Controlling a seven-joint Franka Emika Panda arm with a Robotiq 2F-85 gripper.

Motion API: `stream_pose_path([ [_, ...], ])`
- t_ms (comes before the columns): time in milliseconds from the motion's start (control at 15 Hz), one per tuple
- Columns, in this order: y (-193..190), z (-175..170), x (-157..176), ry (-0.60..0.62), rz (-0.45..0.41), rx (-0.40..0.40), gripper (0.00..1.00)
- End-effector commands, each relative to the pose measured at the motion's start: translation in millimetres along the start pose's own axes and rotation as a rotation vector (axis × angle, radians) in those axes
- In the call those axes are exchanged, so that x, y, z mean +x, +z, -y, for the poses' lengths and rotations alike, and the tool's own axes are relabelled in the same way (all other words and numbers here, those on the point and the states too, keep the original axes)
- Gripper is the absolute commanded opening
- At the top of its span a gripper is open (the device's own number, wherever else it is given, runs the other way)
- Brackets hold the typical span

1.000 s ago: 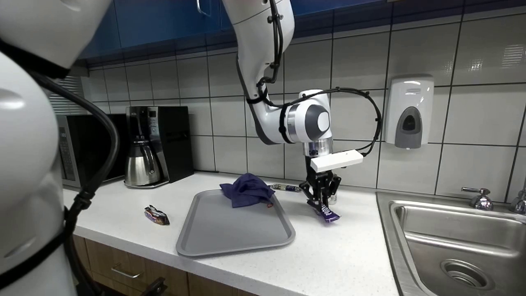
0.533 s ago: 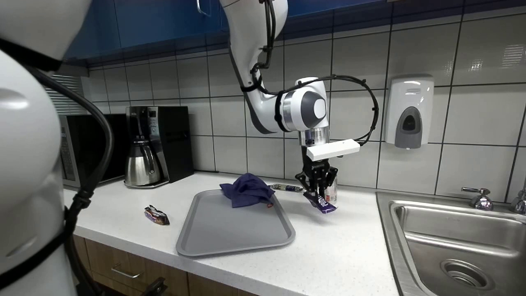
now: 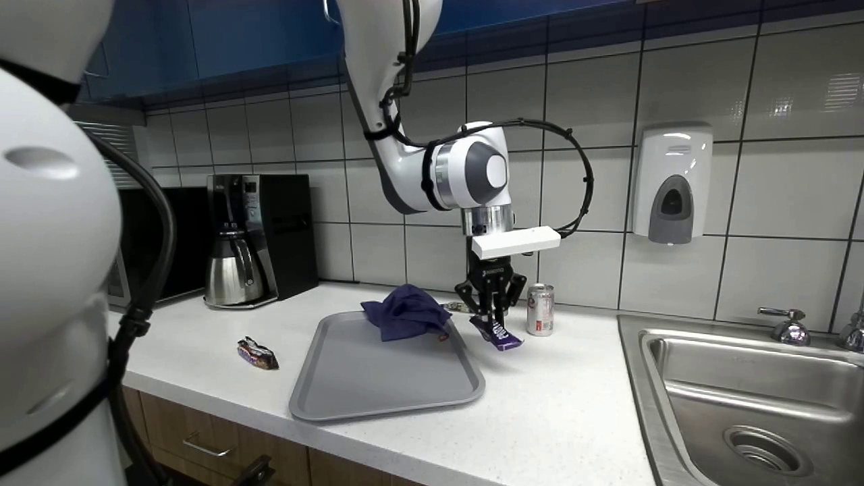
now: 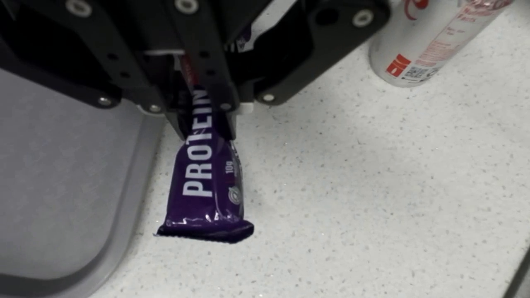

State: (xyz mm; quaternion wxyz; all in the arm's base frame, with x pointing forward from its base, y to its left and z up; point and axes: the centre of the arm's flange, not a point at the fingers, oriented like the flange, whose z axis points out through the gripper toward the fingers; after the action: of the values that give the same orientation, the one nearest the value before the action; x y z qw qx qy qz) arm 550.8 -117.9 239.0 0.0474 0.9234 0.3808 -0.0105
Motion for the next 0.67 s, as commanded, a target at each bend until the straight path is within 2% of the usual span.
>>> stream_pose_path([
  [0, -11.4, 38.1, 1.7, 0.009, 0.027, 0.011, 0.05],
  [600, 16.0, 90.3, 18.3, 0.047, 0.083, 0.051, 0.05],
])
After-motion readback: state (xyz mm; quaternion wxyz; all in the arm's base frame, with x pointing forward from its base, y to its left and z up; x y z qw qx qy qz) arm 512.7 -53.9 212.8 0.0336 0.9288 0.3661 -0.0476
